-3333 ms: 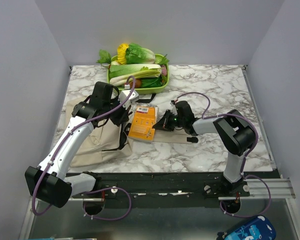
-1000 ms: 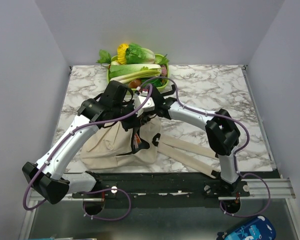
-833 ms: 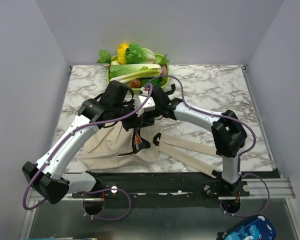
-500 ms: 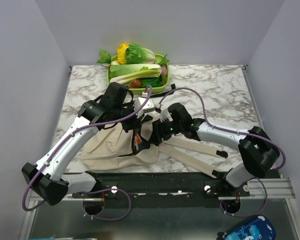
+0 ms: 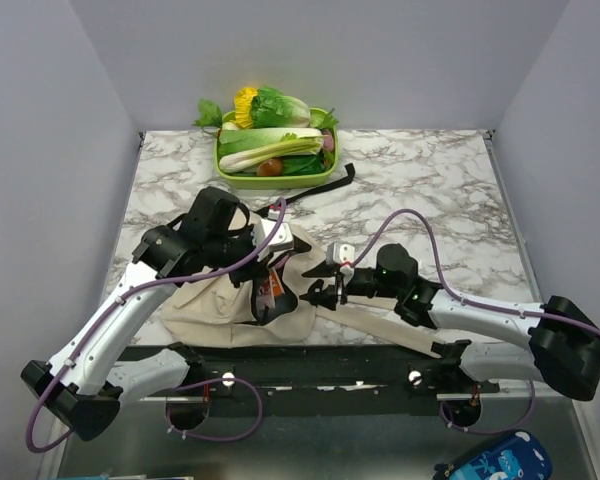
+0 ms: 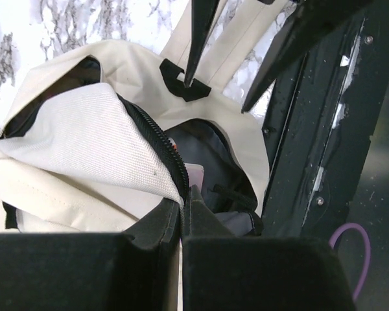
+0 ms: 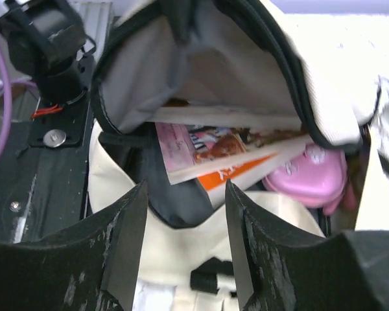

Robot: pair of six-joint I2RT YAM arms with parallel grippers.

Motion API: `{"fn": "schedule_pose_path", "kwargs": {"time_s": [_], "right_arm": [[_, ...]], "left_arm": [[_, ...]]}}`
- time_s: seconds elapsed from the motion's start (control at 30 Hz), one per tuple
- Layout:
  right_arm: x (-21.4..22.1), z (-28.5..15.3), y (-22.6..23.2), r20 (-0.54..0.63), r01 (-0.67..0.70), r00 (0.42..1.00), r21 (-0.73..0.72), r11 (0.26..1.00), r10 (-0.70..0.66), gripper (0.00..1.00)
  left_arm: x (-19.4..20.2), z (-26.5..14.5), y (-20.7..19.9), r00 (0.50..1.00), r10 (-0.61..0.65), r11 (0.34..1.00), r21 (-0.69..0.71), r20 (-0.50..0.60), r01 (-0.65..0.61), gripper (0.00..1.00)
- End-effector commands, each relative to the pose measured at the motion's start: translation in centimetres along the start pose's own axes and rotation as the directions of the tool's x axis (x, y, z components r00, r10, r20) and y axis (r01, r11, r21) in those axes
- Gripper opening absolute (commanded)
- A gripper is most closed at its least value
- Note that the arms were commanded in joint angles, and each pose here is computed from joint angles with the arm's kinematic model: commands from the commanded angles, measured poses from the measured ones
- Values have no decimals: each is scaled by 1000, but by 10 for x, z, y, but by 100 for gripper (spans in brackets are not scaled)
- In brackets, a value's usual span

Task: Pack the student bag
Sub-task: Place the book in the student bag, then zip the student bag at the center of the board.

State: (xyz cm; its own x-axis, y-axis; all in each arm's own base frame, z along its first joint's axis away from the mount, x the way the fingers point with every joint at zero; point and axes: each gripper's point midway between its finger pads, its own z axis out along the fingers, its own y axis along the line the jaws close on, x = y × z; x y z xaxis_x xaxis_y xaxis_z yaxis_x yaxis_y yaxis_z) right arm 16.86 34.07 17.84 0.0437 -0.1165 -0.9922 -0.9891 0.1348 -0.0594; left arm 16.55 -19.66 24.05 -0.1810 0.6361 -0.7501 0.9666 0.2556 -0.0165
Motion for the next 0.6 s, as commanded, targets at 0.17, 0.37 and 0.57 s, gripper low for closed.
{"fn": "schedule_pose_path", "kwargs": {"time_s": [0.17, 0.37, 0.57], "right_arm": [[-19, 43, 26, 36, 358, 933, -180, 916, -358, 58], [-10, 57, 46, -23, 364, 919, -340, 867, -395, 56], [14, 57, 58, -93, 353, 900, -419, 837, -427, 53]], "left_arm": [[7, 6, -6, 999, -44, 999, 7, 29, 44, 8], [8, 7, -4, 998, -53, 999, 2, 25, 53, 8], [4, 7, 1, 998, -59, 998, -21, 38, 60, 8]]}}
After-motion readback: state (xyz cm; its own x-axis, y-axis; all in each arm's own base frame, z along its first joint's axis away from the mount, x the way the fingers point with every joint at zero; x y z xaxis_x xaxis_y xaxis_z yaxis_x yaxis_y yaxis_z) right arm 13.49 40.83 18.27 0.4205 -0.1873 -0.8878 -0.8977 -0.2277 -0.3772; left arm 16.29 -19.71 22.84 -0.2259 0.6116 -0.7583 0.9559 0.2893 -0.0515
